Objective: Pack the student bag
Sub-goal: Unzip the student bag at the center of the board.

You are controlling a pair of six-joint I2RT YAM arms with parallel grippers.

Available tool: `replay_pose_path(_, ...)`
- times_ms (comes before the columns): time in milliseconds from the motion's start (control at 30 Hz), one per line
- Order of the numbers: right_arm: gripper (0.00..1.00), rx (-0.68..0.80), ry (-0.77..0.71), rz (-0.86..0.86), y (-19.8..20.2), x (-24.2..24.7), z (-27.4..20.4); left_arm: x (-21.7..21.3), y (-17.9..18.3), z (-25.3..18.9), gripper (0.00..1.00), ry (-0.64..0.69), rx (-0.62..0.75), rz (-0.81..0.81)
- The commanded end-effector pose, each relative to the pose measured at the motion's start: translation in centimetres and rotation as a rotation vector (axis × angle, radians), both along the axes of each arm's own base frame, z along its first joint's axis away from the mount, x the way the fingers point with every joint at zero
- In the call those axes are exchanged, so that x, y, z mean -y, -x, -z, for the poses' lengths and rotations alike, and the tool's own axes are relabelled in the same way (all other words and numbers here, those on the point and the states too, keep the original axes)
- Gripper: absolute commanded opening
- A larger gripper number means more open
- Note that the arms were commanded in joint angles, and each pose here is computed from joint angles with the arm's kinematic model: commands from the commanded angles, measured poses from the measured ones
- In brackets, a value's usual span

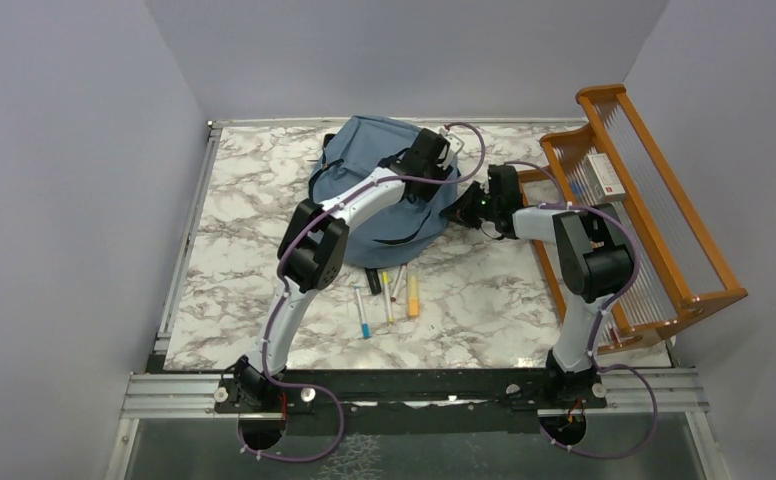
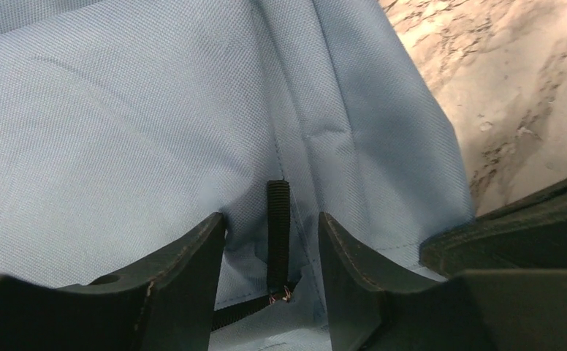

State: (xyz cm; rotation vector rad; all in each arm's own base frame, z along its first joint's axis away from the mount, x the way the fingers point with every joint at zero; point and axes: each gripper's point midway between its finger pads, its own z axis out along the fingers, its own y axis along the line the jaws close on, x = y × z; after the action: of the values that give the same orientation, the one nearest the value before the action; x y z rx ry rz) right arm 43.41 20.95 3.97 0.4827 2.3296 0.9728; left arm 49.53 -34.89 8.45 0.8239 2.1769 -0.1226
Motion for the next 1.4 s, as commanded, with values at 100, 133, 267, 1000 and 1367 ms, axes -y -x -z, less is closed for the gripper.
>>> replay_pose_path(100, 0.11, -0.006, -0.015, -0.032, 0.6, -0.1, 0.6, -0.3, -0.9, 0.8, 0.42, -0.095, 0.048, -0.035)
replay_pose_path(133, 0.11, -0.007, -0.013, -0.032, 0.6, -0.1, 0.6, -0.4, -1.0, 0.8, 0.38, -0.101, 0.053, -0.037)
replay_pose_path(267, 0.11, -0.015, -0.015, -0.036, 0.7, -0.1, 0.9, -0.5, -1.0, 0.1, 0.24, -0.1, 0.062, -0.043)
replay_pose_path(1000, 0.11, -0.032, -0.004, -0.046, 0.8, 0.3, 2.1, -0.1, -0.2, -7.4, 0.0, 0.187, 0.005, -0.012)
replay_pose_path(1367, 0.11, -0.036, -0.013, -0.05, 1.0, 0.3, 2.1, -0.5, 0.9, -4.2, 0.11, 0.213, -0.109, 0.026)
